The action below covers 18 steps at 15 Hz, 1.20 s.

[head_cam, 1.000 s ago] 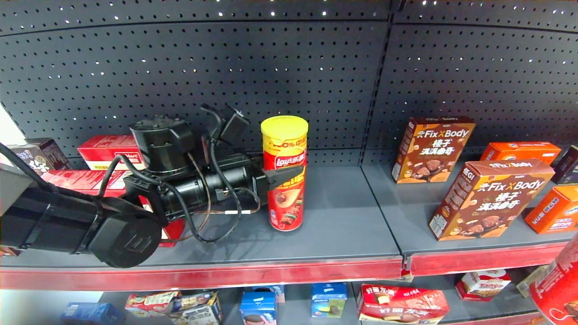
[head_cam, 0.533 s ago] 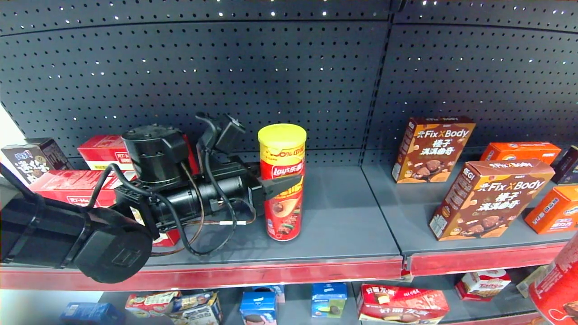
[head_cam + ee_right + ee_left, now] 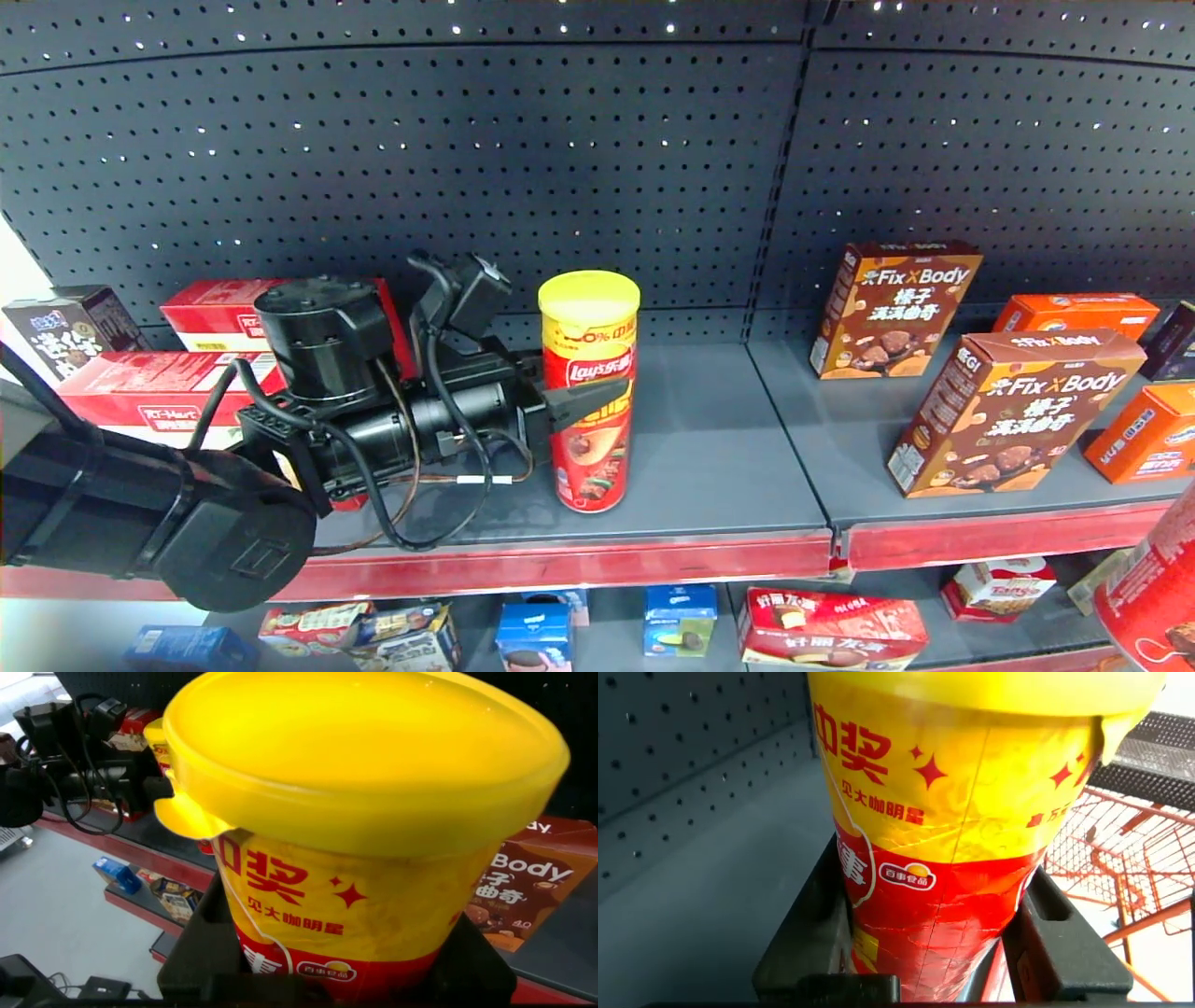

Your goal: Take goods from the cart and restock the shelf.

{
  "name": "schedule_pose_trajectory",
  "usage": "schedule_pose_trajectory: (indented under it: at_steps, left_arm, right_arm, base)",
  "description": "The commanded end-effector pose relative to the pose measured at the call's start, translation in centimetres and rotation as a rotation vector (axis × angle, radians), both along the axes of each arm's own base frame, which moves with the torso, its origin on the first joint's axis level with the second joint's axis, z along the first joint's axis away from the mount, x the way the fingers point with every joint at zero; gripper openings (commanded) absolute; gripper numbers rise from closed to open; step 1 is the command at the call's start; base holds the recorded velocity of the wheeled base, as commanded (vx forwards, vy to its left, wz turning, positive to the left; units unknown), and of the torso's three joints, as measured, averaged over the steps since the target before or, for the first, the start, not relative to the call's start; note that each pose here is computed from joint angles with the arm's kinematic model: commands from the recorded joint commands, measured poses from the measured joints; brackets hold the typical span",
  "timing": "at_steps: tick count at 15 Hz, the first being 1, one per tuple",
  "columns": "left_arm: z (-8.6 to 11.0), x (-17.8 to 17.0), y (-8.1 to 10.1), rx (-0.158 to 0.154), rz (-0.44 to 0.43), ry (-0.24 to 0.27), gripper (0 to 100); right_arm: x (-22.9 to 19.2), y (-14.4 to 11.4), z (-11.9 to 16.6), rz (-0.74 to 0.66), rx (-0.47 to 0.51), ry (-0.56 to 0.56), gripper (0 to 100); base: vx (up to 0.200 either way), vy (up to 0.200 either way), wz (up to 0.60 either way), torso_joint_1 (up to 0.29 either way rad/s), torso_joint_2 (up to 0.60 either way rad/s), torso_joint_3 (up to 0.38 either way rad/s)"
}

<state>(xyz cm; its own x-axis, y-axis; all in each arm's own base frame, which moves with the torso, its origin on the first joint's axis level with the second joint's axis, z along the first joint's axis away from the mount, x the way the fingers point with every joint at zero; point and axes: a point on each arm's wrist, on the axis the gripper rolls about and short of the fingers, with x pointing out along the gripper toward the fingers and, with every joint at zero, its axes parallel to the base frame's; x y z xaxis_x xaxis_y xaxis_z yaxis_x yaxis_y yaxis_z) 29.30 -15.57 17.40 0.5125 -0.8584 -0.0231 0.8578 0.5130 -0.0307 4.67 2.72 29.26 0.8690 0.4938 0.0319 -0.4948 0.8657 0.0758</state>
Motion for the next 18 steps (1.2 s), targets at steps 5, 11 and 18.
schedule_pose_trajectory:
  at_steps: [5,11,18]
  left_arm:
    - [-0.6,0.6,-0.7,0.004,-0.006,0.013,0]
    - [-0.7,1.1,-1.1,0.002,0.002,0.006,0]
    - [-1.2,1.2,-1.4,0.011,-0.006,0.017,0]
  right_arm:
    - [0.0,0.0,0.0,-0.001,-0.001,0.001,0]
    - [0.0,0.0,0.0,0.0,-0.001,0.001,0]
    - [0.0,0.0,0.0,0.002,-0.001,0.001,0]
  base:
    - [0.0,0.0,0.0,0.0,0.0,0.0]
    - [0.0,0.0,0.0,0.0,0.0,0.0]
    - [0.0,0.0,0.0,0.0,0.0,0.0]
